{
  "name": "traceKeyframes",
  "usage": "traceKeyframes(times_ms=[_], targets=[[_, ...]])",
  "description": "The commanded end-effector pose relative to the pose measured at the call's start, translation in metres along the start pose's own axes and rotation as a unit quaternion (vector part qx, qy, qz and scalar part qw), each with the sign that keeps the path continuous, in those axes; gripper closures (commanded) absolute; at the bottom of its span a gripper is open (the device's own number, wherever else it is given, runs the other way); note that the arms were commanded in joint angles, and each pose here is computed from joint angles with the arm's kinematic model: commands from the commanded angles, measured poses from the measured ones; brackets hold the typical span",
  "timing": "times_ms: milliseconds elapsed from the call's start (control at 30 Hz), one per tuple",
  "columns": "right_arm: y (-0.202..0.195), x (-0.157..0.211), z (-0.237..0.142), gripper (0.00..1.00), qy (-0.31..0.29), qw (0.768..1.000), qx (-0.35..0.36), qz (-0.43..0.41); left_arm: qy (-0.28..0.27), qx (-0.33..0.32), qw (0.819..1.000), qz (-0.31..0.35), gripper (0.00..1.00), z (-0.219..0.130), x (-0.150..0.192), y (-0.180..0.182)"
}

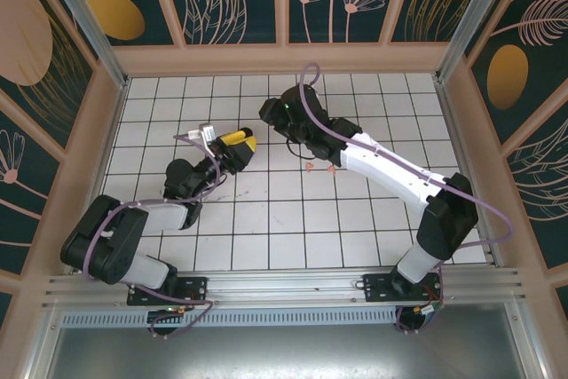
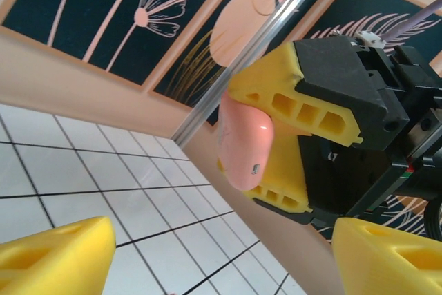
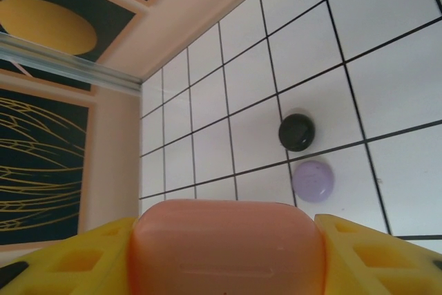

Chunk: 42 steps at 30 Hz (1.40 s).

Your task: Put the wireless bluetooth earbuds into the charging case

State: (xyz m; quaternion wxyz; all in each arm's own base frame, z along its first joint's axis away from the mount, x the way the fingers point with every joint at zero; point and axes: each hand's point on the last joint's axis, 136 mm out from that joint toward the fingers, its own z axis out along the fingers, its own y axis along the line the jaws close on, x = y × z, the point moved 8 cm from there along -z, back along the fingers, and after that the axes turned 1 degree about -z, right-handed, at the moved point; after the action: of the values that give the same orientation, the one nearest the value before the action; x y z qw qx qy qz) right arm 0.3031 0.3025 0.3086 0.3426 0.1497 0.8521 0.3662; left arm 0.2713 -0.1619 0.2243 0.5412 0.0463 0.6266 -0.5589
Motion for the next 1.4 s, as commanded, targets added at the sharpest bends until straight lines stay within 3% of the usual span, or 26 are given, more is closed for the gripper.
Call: traceKeyframes(times_ms=[0,267,1000,1367], targets=[[0.017,-0.002,-0.014,0.64,-0.008,0.999,-0.046,0.027,-0.021,0.053,0.998,0.022,0.24,0.009,-0.009,-0.015],[0.027,0.004,-0.016,0.64,-0.002,0.998,-0.063,0.031,-0.029,0.075,0.997,0.015,0.34,0.022,-0.011,-0.014],[0.039,0.013,-0.02,0.64,0.015,0.995,-0.092,0.033,-0.045,0.095,0.994,0.009,0.46,0.043,-0.019,-0.012],[0.041,0.013,-0.025,0.64,0.014,0.995,-0.098,0.033,-0.053,0.094,0.994,0.007,0.68,0.046,-0.02,-0.01]])
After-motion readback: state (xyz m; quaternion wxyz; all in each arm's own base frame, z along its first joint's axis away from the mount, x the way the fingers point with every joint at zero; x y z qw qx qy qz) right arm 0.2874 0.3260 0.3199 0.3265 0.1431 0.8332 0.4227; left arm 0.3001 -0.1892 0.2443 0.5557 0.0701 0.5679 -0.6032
